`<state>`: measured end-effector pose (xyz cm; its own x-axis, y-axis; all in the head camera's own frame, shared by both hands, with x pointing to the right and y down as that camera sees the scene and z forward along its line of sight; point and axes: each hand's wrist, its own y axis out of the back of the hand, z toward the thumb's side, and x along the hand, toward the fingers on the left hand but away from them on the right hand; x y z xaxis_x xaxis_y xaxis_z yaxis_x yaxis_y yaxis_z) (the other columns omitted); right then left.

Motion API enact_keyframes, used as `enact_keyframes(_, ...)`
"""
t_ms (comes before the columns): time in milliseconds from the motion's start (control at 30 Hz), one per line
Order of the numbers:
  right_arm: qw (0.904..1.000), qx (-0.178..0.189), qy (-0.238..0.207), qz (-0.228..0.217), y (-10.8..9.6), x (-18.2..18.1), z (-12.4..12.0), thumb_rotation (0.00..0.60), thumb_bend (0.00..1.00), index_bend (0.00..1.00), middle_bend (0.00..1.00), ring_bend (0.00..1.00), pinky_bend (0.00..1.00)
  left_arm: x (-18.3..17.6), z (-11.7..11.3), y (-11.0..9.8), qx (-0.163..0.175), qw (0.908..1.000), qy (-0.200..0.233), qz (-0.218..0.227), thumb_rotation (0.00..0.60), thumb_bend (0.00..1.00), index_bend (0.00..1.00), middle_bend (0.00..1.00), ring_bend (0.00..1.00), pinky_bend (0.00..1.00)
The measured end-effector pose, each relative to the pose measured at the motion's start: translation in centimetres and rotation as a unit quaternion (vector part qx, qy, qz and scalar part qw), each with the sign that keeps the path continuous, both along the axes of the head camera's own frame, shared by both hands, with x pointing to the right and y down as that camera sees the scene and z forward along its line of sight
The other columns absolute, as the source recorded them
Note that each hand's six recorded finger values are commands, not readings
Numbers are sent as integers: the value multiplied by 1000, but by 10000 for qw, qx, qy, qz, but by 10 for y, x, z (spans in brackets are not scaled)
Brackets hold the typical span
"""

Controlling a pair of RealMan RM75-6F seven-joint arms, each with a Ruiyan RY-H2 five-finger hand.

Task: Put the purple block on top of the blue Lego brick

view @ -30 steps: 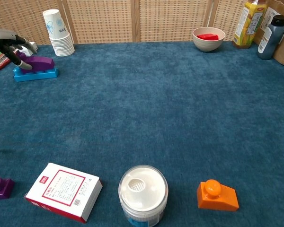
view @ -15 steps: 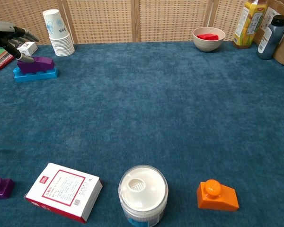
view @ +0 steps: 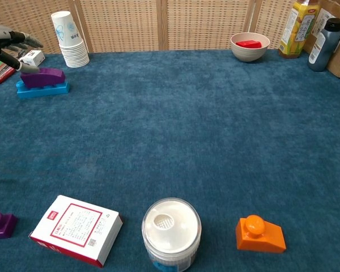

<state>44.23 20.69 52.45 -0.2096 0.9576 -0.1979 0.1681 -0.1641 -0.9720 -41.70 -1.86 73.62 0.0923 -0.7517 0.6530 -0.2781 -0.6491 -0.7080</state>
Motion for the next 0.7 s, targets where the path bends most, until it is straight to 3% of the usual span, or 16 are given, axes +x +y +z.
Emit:
enact_keyframes(100, 10000, 18, 5, 21, 2, 1, -1, 600, 280, 308, 135, 0, 0, -1, 2, 4, 57, 9998, -144, 89, 133, 242, 100, 18, 0, 0)
enact_keyframes(233, 10000, 26, 15, 48, 4, 3, -3, 600, 280, 307, 135, 0, 0, 3, 9, 10, 95, 9997, -203, 73, 11, 222, 96, 13, 0, 0)
enact_keyframes(700, 9999, 63, 57, 131, 8, 8, -7, 600, 281, 307, 135, 0, 0, 14, 23, 10, 105, 9976, -648, 240, 0, 198, 77, 0, 0, 0)
